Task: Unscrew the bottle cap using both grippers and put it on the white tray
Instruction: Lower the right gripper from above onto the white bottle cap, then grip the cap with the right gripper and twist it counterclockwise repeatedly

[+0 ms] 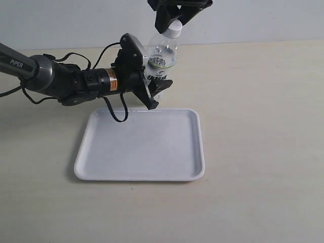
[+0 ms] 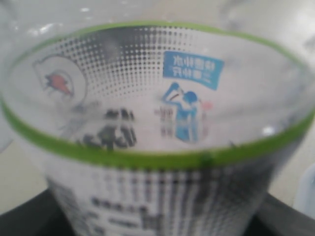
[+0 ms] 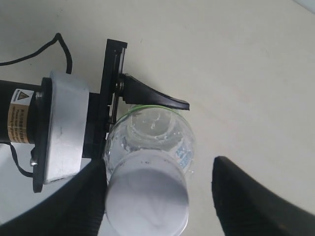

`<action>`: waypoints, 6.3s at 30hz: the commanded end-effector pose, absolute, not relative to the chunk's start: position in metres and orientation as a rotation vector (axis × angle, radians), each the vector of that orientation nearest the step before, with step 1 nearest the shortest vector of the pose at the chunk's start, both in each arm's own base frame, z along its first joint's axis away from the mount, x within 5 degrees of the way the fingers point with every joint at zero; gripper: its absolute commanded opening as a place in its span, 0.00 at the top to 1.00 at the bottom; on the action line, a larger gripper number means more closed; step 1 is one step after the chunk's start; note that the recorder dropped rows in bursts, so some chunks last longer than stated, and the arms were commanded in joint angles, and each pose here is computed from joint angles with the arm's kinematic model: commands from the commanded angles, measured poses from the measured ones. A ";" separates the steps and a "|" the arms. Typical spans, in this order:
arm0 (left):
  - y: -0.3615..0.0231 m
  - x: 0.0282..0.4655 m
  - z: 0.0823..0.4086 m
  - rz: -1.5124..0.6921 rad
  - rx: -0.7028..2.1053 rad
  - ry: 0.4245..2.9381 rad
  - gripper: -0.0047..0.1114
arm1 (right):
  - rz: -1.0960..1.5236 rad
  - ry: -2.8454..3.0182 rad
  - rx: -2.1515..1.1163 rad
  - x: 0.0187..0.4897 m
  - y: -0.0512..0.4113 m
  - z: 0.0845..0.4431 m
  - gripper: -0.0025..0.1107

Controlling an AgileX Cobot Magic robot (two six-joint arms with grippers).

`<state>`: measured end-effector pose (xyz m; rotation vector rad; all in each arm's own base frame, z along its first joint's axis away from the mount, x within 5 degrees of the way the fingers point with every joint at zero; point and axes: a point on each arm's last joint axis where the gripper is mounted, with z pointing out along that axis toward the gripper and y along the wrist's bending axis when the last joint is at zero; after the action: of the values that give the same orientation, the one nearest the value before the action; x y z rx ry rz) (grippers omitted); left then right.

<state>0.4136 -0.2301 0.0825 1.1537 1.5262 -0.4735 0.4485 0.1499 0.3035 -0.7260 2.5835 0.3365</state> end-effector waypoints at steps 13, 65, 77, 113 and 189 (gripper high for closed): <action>-0.231 0.414 0.086 -0.462 1.154 1.525 0.96 | 0.338 2.557 -0.687 0.443 0.148 0.319 0.45; -0.231 0.414 0.086 -0.478 1.136 1.541 0.96 | 0.353 2.567 -0.795 0.440 0.150 0.306 0.98; -0.231 0.414 0.086 -0.480 1.135 1.542 0.96 | 0.296 2.458 -1.040 0.440 0.150 0.306 0.98; -0.231 0.414 0.086 -0.481 1.131 1.551 0.96 | -0.090 1.458 -2.196 0.440 0.151 0.306 0.98; -0.231 0.414 0.086 -0.490 1.122 1.556 0.96 | 0.371 2.605 -0.686 0.440 0.149 0.307 0.36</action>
<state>0.4138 -0.2300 0.0824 1.1282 1.5499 -0.4945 0.4393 0.1503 0.3066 -0.6715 2.6155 0.3822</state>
